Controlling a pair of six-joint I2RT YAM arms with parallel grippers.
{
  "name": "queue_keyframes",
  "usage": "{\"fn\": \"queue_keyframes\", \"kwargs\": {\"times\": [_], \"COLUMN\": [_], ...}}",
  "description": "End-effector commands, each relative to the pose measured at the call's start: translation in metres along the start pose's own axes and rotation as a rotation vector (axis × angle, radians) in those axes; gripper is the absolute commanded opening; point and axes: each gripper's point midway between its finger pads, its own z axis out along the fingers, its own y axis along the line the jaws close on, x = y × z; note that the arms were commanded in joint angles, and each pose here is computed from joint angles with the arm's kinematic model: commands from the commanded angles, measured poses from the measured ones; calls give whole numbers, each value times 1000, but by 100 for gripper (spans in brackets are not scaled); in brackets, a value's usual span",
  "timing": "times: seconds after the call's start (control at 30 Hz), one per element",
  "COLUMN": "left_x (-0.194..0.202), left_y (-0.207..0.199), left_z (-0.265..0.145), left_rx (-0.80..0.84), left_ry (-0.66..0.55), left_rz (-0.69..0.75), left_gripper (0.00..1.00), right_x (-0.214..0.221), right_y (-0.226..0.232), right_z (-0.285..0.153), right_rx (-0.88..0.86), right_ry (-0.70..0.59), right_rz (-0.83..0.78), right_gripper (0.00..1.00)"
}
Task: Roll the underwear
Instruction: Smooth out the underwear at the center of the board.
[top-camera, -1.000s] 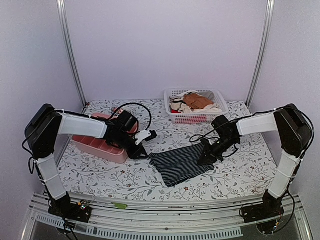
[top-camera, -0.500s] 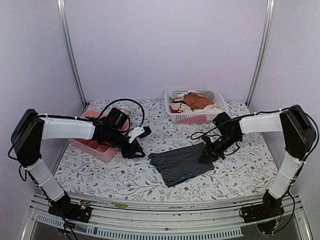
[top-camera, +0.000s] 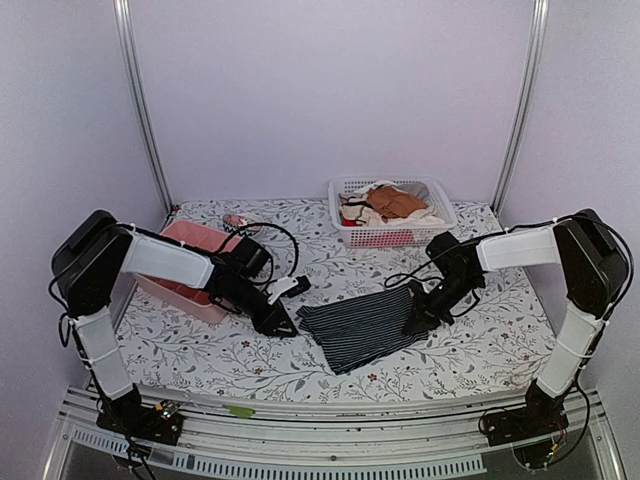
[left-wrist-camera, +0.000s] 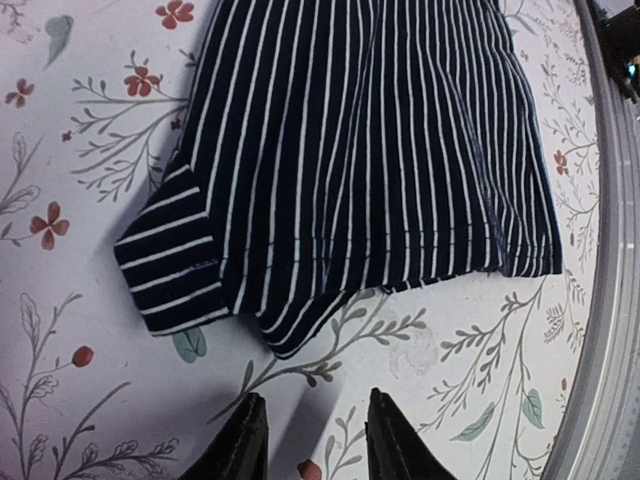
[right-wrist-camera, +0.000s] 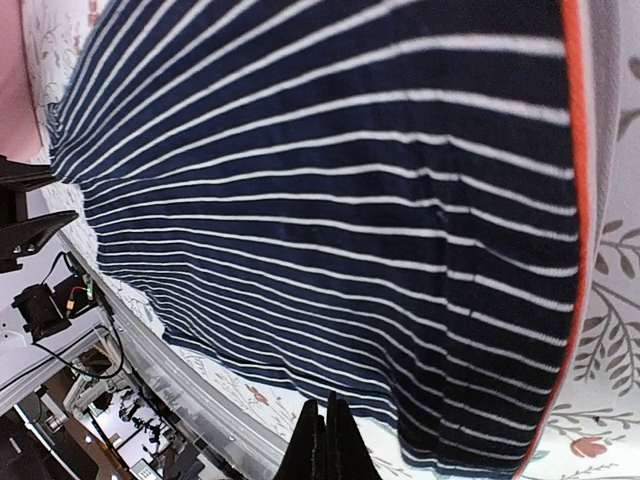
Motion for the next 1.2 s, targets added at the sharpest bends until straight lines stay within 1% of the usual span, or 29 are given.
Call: {"fn": "queue_keyframes", "kwargs": {"times": [0.0, 0.23, 0.37, 0.43, 0.57, 0.63, 0.67, 0.8, 0.83, 1.17], "left_x": [-19, -14, -13, -13, -14, -15, -15, -18, -10, -12], "left_y": [7, 14, 14, 15, 21, 27, 31, 49, 55, 88], "left_z": [4, 12, 17, 19, 16, 13, 11, -2, 4, 6], "left_rx": [-4, -1, 21, 22, 10, 0, -4, -27, -27, -100], "left_ry": [-46, -33, -28, -30, -30, -33, -34, -48, -26, 5], "left_rz": [25, 10, -6, -16, -29, -52, -67, -107, -127, -162], "left_gripper": [34, 37, 35, 30, 10, 2, 0, 0, 0, 0], "right_x": [6, 15, 17, 18, 20, 21, 22, 25, 26, 22], "right_y": [-23, -44, -48, -50, -53, -54, -55, -61, -62, -58], "right_z": [10, 20, 22, 23, 24, 24, 24, 24, 24, 22], "right_rx": [71, 135, 142, 146, 153, 156, 158, 164, 166, 151], "right_ry": [25, 64, 74, 77, 82, 85, 88, 89, 91, 84], "right_rz": [29, 42, 45, 46, 47, 48, 49, 56, 60, 45], "right_gripper": [0, 0, 0, 0, 0, 0, 0, 0, 0, 0]}}
